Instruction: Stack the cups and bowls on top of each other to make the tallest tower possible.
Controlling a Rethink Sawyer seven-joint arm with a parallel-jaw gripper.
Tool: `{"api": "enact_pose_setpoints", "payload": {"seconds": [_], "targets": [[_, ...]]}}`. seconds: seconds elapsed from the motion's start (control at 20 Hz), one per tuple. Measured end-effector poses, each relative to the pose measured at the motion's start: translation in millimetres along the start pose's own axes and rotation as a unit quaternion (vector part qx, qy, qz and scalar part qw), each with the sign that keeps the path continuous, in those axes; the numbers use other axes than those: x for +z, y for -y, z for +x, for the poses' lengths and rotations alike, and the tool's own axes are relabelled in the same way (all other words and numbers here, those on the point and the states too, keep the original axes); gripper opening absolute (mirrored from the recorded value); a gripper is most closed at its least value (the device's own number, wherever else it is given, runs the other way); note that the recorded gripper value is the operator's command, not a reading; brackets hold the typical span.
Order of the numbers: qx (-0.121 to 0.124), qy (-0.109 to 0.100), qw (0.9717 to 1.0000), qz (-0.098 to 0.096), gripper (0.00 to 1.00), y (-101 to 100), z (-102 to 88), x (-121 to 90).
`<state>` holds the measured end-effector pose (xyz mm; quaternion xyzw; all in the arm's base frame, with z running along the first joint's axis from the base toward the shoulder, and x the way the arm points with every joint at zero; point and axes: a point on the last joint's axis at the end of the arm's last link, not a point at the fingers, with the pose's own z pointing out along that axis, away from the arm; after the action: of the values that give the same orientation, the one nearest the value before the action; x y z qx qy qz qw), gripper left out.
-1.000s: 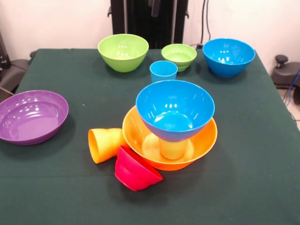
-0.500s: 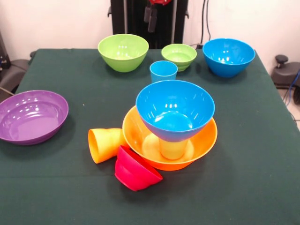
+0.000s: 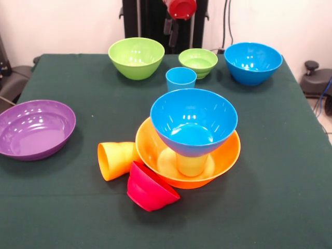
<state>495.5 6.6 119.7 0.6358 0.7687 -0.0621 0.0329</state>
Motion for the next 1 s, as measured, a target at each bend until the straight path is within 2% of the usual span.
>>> {"api": "enact_pose_setpoints", "payload": {"seconds": [1.0], "targets": [[-0.023, 0.009, 0.9994, 0.022, 1.00, 14, 16.7, 65]]}}
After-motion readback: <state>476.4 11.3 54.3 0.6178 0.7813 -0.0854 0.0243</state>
